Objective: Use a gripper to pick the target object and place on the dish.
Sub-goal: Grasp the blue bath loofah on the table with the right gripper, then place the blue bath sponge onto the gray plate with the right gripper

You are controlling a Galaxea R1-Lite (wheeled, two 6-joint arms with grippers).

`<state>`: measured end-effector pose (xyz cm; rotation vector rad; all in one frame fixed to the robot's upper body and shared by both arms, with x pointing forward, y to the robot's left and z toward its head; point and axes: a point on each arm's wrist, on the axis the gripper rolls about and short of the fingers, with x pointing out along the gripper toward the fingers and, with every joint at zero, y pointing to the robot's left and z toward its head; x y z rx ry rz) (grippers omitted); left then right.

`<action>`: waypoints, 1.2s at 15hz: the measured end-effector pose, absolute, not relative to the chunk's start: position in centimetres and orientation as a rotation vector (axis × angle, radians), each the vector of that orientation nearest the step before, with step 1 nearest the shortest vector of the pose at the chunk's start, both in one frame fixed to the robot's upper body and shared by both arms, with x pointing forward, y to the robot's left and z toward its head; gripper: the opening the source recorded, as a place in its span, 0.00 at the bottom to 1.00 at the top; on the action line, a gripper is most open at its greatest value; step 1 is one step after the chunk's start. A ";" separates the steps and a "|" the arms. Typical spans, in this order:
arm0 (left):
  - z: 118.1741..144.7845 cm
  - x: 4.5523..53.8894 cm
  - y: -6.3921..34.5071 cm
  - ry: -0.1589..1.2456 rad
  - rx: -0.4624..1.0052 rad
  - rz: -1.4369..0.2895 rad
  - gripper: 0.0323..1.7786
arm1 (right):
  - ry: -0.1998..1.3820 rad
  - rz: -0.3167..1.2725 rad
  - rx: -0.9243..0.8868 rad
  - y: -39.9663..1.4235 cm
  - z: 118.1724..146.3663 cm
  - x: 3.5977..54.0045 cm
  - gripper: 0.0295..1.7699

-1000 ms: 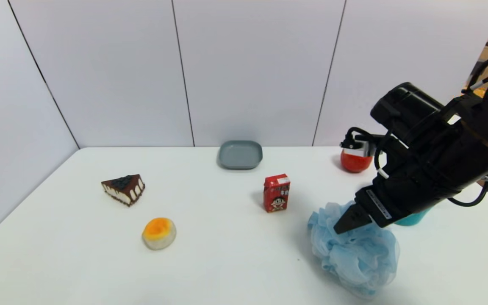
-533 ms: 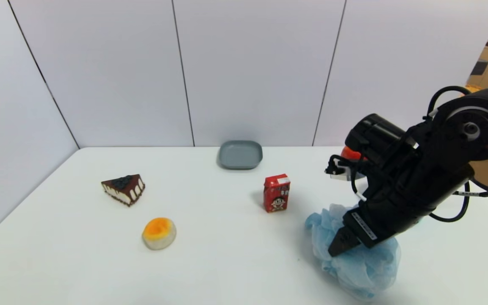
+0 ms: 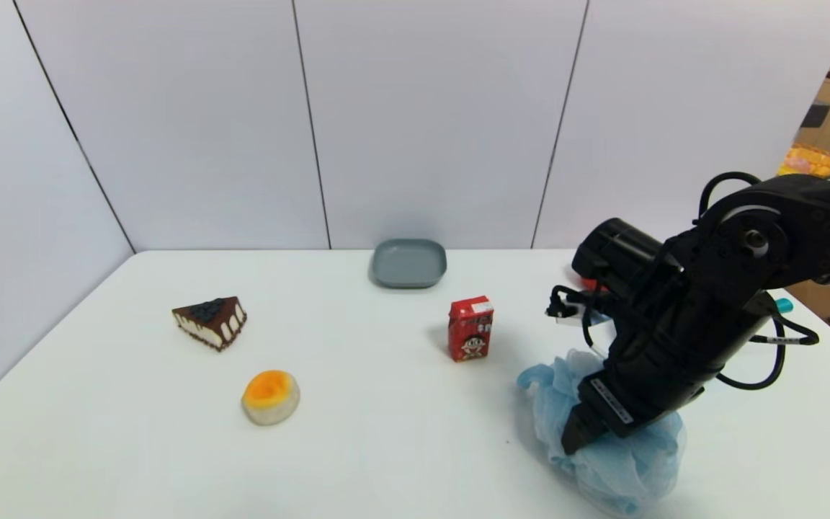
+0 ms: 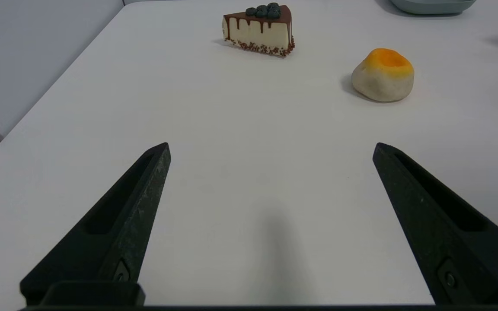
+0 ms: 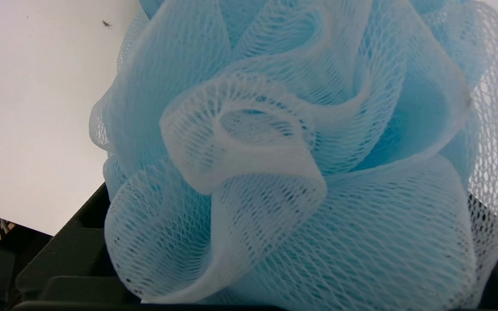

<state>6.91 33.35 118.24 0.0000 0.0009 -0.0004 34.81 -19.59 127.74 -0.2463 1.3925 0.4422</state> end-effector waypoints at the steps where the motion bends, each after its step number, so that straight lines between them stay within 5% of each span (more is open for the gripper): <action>1: 118.2 6.9 33.4 0.001 0.000 0.000 0.95 | 1.395 0.443 -0.248 -19.6 127.7 34.8 0.93; 5: 118.2 6.9 33.4 0.001 0.000 0.000 0.95 | 1.399 0.446 -0.256 -19.5 127.5 34.9 0.59; 9: 118.2 6.9 33.4 0.001 0.000 0.000 0.95 | 1.393 0.451 -0.258 -19.5 127.6 34.9 0.41; 18: 118.2 6.9 33.4 0.001 0.000 0.000 0.95 | 1.263 0.492 -0.258 -19.2 130.3 35.7 0.38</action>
